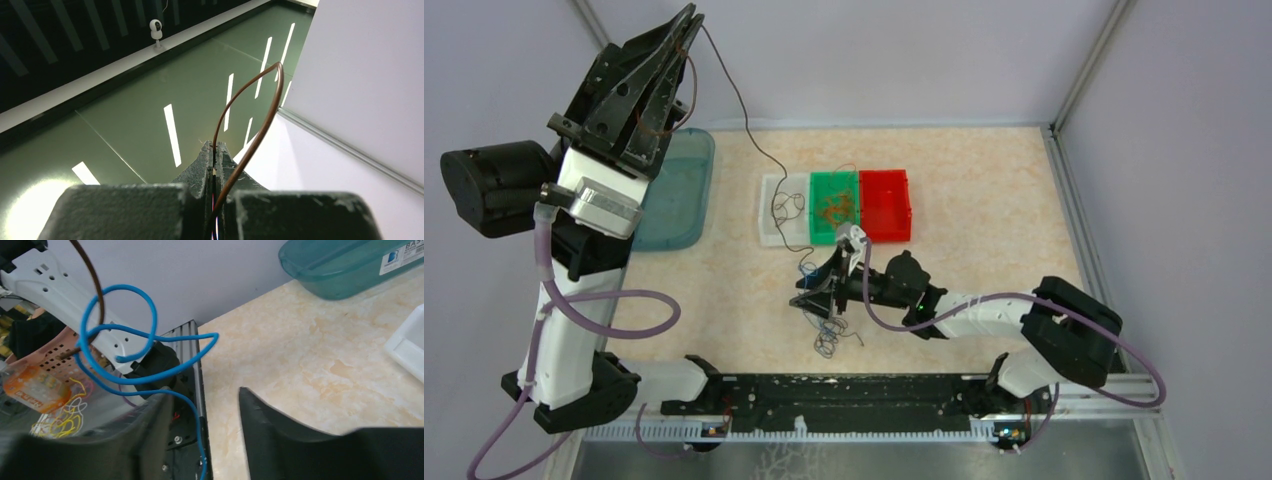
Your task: Untangle the cables
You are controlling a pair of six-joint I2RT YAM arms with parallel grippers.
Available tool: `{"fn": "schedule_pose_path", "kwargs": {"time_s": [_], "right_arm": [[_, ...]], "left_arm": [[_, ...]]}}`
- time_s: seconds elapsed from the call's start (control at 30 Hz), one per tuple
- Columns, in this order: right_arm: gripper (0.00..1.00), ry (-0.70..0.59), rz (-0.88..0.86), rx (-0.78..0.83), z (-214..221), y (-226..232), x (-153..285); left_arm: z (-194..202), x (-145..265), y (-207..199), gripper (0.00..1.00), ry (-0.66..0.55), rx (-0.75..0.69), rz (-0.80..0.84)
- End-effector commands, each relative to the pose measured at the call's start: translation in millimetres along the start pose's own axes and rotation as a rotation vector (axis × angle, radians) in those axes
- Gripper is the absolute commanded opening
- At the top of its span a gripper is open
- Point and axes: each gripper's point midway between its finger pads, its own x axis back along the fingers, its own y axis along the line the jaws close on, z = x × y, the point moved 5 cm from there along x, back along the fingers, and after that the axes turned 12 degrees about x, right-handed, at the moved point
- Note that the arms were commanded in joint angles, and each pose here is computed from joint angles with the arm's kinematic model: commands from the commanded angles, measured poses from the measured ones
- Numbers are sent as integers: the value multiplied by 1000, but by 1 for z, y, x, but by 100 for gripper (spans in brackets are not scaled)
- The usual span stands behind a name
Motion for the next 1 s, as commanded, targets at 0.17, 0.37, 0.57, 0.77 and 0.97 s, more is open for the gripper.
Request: {"fn": "schedule_pose_path", "kwargs": {"time_s": [0.17,0.37,0.57,0.77,0.97], "right_arm": [[0,0,125,-7,12,-14,3],[0,117,350,-46,56,-41,30],[0,210,497,-76,78,-56,45],[0,163,479,-58,62,-52,42],[0,122,538,20,29,-55,47]], "left_arm": [[2,-3,6,0,3,-74,-20],[19,-12,30,0,51,-152,-149],[18,-16,44,0,43,-254,-212],[53,-7,12,0,159,-215,-88],[118,22,-35,0,403,-145,13]]}}
